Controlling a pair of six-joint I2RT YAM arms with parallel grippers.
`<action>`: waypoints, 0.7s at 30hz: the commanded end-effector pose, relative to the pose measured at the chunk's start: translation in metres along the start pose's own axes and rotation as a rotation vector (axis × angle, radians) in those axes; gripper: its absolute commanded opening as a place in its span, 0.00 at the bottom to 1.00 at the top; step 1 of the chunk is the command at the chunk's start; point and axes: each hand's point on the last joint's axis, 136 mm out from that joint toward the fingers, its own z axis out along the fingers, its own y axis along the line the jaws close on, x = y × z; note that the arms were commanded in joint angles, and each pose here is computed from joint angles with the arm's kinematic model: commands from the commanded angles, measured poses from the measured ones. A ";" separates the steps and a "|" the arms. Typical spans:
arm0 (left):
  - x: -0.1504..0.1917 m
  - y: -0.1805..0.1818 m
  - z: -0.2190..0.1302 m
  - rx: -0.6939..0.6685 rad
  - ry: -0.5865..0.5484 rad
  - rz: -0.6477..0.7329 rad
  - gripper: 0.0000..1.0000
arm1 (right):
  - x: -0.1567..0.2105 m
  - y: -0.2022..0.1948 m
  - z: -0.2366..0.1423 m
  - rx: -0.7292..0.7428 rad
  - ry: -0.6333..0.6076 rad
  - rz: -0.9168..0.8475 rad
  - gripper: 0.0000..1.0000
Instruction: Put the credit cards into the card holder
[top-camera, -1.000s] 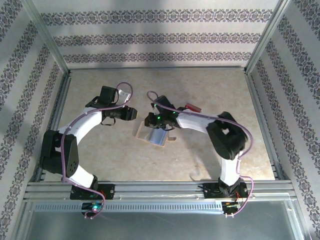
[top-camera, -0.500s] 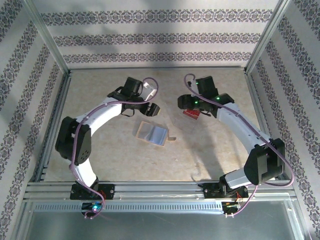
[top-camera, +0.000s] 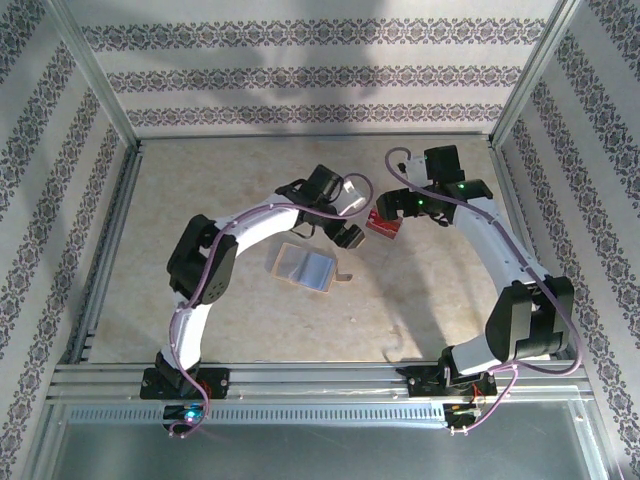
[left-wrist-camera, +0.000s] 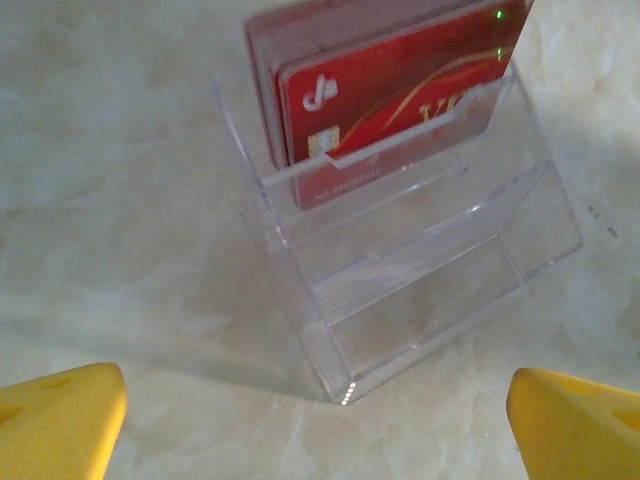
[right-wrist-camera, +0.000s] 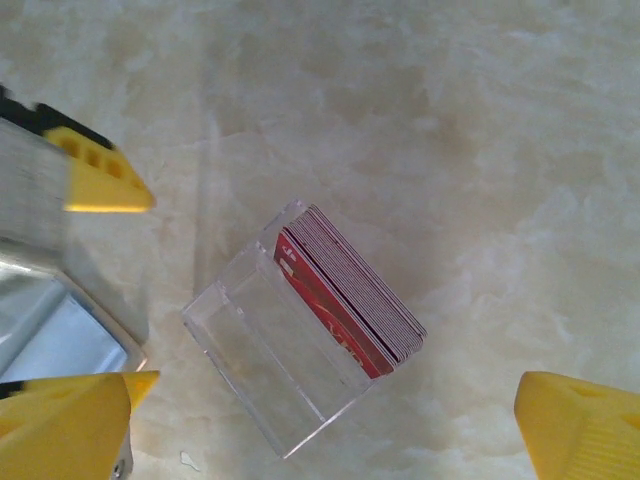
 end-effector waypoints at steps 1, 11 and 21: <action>0.013 0.002 0.011 -0.017 0.059 0.010 0.98 | 0.001 -0.002 0.005 -0.019 0.013 -0.068 0.98; 0.011 0.020 0.026 -0.102 0.046 -0.007 0.95 | 0.013 -0.004 0.029 -0.044 0.032 -0.018 0.94; 0.014 0.033 0.040 -0.146 0.094 -0.023 0.92 | 0.020 -0.013 0.033 -0.055 0.046 0.045 0.93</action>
